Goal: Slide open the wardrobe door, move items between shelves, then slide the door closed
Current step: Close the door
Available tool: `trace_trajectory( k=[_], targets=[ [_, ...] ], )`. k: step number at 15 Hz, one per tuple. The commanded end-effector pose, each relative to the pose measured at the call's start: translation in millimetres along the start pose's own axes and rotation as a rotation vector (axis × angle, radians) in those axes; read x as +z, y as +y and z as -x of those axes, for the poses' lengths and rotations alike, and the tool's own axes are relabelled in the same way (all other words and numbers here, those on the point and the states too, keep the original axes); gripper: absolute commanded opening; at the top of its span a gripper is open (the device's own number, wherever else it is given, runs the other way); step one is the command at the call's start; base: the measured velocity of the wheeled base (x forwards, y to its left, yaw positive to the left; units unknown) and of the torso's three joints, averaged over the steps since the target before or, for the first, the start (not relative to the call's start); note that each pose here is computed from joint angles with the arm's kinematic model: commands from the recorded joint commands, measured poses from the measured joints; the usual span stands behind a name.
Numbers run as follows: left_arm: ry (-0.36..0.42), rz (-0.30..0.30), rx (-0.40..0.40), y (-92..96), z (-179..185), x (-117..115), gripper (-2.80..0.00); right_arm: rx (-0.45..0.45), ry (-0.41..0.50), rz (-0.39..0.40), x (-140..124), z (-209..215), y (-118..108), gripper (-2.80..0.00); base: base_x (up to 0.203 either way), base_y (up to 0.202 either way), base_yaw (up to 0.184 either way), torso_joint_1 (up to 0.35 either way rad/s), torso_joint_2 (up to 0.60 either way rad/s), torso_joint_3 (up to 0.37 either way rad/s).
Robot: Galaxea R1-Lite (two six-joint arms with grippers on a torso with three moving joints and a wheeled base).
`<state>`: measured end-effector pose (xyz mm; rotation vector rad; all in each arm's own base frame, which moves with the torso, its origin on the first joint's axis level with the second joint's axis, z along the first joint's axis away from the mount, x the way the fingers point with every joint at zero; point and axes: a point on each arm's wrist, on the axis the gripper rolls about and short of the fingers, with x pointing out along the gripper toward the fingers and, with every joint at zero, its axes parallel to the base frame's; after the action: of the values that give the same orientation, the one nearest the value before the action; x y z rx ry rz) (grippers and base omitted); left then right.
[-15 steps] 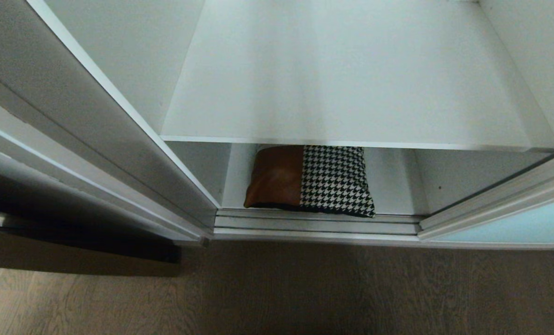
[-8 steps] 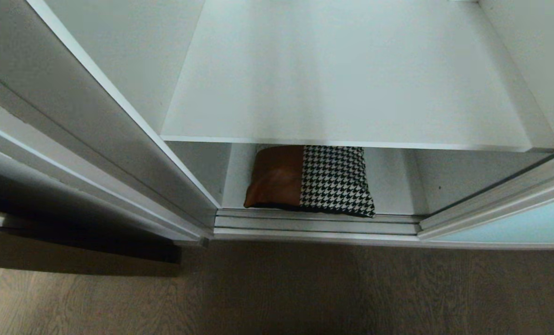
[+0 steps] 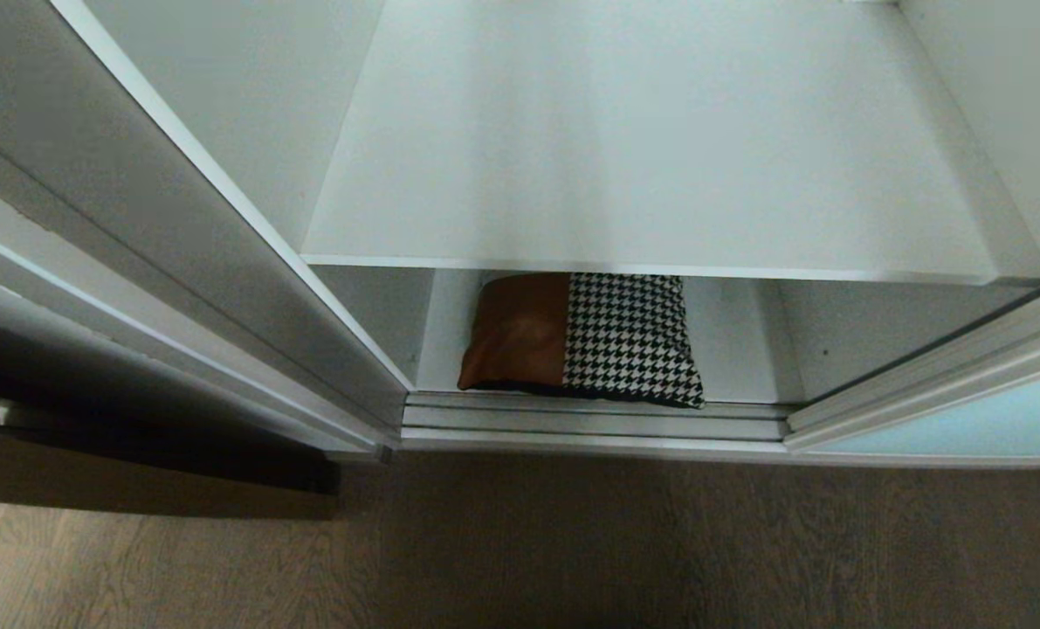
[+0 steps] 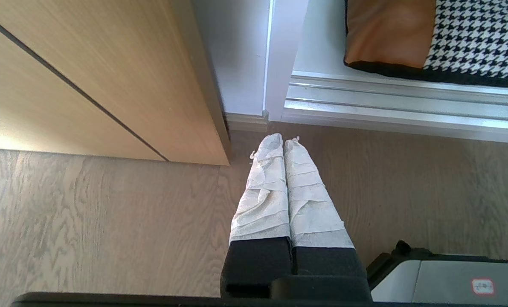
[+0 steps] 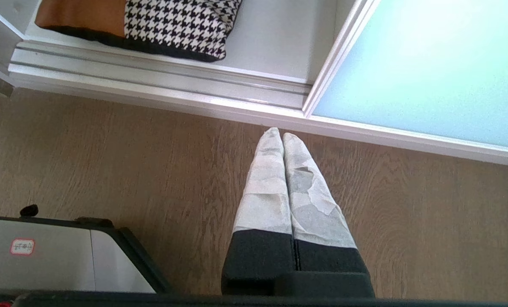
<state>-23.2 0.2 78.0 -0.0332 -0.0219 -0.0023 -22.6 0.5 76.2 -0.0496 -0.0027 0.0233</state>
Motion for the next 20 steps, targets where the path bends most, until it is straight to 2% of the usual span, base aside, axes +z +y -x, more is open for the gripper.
trace_trajectory(
  k=[1, 3, 5, 20],
  targets=[
    [0.000, 0.001, 0.000, 0.0, -0.1, 0.0, -2.80, 0.001, -0.004, -0.014, -0.3, 0.4, 0.0, -2.80, 0.000, 0.000, 0.000, 0.000, 0.00, 0.000],
    [0.000, 0.001, 0.000, 0.0, -0.1, 0.0, -2.80, -0.001, -0.004, -0.018, -0.3, 0.4, 0.0, -2.80, 0.000, 0.000, 0.000, 0.000, 0.00, 0.000],
    [0.000, 0.001, 0.000, 0.0, -0.1, 0.0, -2.80, -0.004, -0.005, -0.059, -0.3, 0.5, -0.1, -2.80, 0.000, 0.000, 0.000, 0.000, 0.00, 0.000],
    [-0.010, 0.002, 0.002, 0.0, -0.3, 0.6, -2.80, -0.004, -0.006, -0.059, -0.4, 0.4, -0.1, -2.80, 0.000, 0.000, 0.000, 0.000, 0.00, 0.000]
  ],
)
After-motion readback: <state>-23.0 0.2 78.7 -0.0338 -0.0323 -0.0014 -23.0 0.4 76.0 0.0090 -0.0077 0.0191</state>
